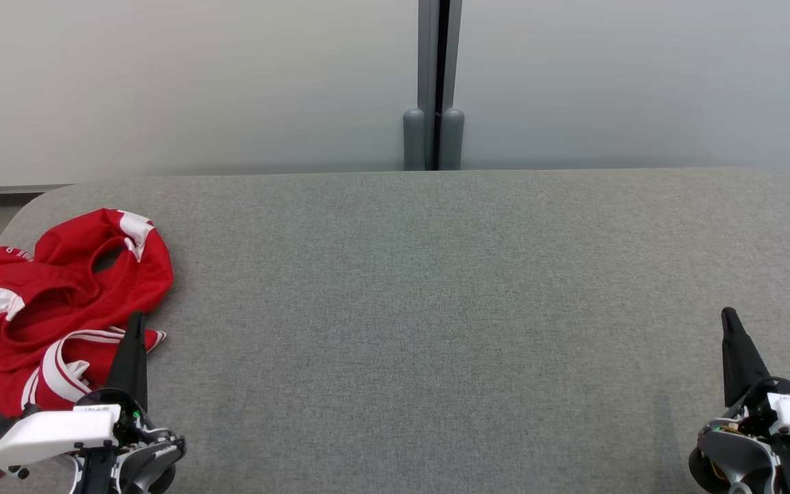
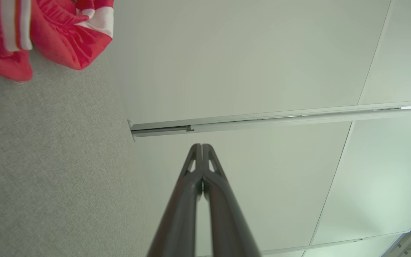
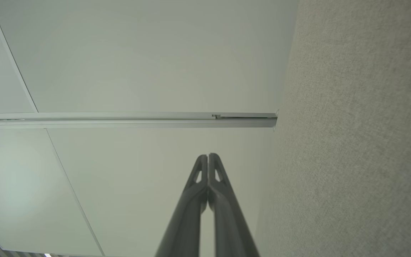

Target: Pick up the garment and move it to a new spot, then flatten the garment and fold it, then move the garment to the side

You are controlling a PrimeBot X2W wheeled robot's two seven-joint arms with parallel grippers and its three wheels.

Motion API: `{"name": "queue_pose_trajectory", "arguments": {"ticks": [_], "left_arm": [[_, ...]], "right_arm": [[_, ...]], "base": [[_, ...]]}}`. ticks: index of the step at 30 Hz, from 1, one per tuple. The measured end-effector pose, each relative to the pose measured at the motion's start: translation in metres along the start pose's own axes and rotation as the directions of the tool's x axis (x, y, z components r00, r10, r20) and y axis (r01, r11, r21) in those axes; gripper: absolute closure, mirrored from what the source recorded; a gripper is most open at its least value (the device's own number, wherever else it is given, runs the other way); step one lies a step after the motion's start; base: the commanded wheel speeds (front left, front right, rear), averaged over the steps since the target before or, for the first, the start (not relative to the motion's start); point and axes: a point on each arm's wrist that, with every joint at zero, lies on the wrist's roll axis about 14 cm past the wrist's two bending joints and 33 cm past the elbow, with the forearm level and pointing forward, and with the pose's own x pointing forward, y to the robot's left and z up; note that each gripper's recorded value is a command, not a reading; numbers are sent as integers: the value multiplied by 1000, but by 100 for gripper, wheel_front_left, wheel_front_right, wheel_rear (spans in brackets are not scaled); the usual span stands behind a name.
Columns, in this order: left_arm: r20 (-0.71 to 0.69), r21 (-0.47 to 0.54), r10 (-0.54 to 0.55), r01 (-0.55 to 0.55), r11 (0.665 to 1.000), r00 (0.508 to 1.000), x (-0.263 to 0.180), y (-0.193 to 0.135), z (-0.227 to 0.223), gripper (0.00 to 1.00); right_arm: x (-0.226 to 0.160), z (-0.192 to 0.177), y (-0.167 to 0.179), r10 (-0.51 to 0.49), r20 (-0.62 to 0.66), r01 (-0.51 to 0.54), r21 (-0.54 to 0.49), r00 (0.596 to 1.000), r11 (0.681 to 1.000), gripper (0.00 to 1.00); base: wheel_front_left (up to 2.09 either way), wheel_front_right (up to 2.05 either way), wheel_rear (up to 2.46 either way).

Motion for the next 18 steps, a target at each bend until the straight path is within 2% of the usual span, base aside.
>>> {"name": "queue_pose_trajectory", "arguments": {"ticks": [18], "left_arm": [[0,0,0,0,1000,1000,0,0,0,100]], "right_arm": [[0,0,0,0,0,0,0,1000,1000,100]], "base": [[0,0,0]]}}
